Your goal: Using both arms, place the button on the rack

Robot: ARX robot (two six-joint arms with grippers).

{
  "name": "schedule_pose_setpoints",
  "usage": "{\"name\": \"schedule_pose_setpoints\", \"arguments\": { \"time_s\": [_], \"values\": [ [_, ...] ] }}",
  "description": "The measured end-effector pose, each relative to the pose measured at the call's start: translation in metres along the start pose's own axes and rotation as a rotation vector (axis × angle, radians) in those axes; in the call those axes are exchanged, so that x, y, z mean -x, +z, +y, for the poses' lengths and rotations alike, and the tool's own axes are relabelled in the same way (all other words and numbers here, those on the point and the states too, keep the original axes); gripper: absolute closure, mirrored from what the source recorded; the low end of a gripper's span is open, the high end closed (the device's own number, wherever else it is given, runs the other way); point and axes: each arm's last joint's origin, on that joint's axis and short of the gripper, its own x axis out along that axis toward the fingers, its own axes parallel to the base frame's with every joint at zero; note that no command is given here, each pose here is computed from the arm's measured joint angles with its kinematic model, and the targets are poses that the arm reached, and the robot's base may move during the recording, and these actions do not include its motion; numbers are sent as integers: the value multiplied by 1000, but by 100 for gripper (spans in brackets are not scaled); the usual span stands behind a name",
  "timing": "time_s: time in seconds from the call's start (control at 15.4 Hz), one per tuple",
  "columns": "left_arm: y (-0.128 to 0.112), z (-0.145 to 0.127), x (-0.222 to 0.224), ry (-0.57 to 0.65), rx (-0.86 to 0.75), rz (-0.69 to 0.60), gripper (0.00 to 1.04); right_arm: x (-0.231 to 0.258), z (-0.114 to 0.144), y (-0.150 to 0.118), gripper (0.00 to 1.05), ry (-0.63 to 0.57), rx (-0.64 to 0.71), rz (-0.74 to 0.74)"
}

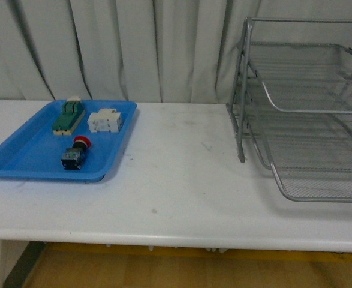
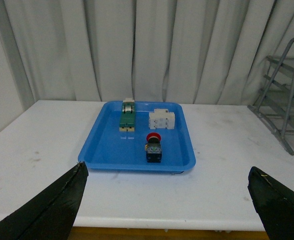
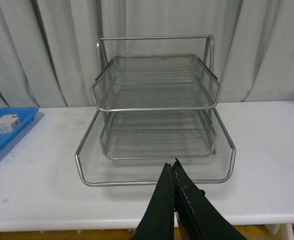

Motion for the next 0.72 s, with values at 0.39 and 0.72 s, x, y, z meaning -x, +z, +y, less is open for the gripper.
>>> {"name": "schedule_pose_setpoints", "arguments": {
  "time_s": [0.39,0.72],
  "values": [
    [19,13,-40,51,39,252,7,0,0,0,39,0,0,2],
    [6,12,-155,-113,38,512,7,0,0,0,7,0,0,2]
  ]
}}
